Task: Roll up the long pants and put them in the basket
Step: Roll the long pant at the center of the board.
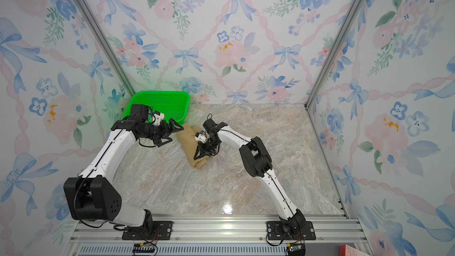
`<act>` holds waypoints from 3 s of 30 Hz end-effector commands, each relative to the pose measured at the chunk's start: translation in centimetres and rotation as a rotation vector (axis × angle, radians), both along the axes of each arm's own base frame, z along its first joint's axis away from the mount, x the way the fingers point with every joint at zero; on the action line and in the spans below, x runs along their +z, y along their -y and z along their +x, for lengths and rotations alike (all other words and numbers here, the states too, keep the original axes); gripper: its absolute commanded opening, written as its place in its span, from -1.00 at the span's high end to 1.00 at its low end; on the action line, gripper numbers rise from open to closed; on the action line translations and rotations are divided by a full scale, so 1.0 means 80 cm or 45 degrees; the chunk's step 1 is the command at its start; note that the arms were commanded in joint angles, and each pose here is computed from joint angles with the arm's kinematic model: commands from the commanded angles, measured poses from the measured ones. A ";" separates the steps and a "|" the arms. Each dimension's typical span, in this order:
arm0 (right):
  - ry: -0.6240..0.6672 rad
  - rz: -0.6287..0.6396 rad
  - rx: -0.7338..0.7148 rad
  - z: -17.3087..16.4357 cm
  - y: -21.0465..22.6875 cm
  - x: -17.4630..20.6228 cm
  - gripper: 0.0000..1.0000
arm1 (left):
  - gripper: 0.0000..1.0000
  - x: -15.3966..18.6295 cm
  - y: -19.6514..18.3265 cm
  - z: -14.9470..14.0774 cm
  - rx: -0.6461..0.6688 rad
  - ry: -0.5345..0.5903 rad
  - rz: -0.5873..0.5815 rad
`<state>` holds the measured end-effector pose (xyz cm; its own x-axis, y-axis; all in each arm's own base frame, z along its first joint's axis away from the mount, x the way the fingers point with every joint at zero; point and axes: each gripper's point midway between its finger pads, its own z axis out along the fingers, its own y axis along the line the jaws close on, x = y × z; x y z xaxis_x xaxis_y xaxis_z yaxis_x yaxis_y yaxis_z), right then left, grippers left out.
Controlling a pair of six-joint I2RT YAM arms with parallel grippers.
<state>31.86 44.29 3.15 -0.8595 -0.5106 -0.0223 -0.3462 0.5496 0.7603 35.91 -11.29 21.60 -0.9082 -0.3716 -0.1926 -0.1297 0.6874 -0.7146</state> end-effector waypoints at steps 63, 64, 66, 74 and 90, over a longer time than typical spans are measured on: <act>-0.201 -0.441 0.156 -0.100 0.060 -0.130 1.00 | 1.00 -0.015 -0.004 -0.034 -0.008 -0.310 0.100; -0.200 -0.438 0.155 -0.100 0.060 -0.130 1.00 | 1.00 -0.012 -0.005 -0.032 -0.003 -0.291 0.111; -0.201 -0.438 0.155 -0.099 0.060 -0.130 1.00 | 0.99 -0.009 -0.009 -0.031 -0.003 -0.277 0.141; -0.201 -0.444 0.163 -0.101 0.061 -0.131 1.00 | -0.98 -0.030 -0.012 -0.037 0.002 -0.387 0.162; -0.274 -0.439 0.173 -0.107 0.064 -0.128 1.00 | -0.98 -0.131 -0.014 0.043 0.102 -0.216 0.157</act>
<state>29.74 44.51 2.99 -0.8215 -0.5697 -0.0234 -0.3584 0.4841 0.7982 36.78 -9.63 12.15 -0.9136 -0.4066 -0.0086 -0.3376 0.7701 -0.5412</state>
